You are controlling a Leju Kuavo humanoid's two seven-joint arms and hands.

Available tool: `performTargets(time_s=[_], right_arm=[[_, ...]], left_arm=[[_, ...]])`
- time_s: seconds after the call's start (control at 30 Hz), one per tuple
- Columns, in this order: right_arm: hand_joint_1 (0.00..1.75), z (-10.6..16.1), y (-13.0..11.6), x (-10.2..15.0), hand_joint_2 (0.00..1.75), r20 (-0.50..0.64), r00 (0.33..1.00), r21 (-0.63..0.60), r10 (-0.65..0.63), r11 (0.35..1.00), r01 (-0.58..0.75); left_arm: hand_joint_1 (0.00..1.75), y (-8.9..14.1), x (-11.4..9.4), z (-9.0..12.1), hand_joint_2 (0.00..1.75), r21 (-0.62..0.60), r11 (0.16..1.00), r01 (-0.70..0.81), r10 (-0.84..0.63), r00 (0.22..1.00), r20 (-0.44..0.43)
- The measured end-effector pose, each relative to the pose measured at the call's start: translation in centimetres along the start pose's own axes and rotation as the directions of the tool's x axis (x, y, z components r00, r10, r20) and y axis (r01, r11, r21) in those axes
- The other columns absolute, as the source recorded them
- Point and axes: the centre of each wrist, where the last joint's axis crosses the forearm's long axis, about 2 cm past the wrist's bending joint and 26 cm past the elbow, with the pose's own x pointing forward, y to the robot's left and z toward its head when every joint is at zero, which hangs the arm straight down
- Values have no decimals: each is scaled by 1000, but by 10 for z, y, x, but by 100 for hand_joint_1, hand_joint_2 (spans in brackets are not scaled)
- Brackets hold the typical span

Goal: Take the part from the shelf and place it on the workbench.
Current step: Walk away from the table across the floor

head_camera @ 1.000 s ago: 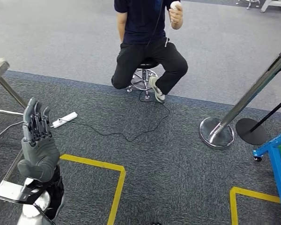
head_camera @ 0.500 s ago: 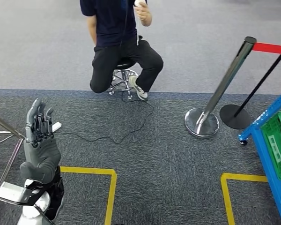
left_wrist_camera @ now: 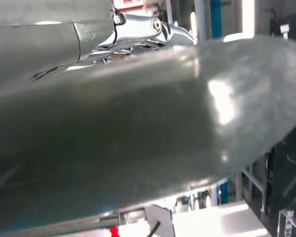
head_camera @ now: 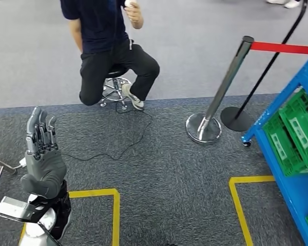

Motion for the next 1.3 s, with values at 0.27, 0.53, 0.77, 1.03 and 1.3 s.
performTargets(time_s=[0.27, 0.53, 0.77, 1.03, 1.3], right_arm=[[0, 0, 0, 0, 0, 1, 1000, 0, 0, 1000, 0], [0, 0, 0, -2, 0, -1, 1000, 1, -3, 1000, 3], [0, 0, 1, -5, 0, -6, 1000, 4, -10, 1000, 10], [0, -1, 5, -6, 0, -10, 1000, 16, -15, 1000, 16], [0, -1, 4, -6, 0, -10, 1000, 16, -16, 1000, 16]], left_arm=[[0, 0, 0, -1, 0, -2, 1000, 0, 0, 1000, 3], [0, -1, 1, 9, 0, -12, 1000, 0, -1, 1000, -21], [0, -3, 4, 12, 0, -18, 1000, -1, 1, 1000, -23], [0, -7, 9, 18, 0, -29, 1000, -6, 5, 1000, -27], [0, -9, 11, 18, 0, -32, 999, -14, 13, 1000, -25]])
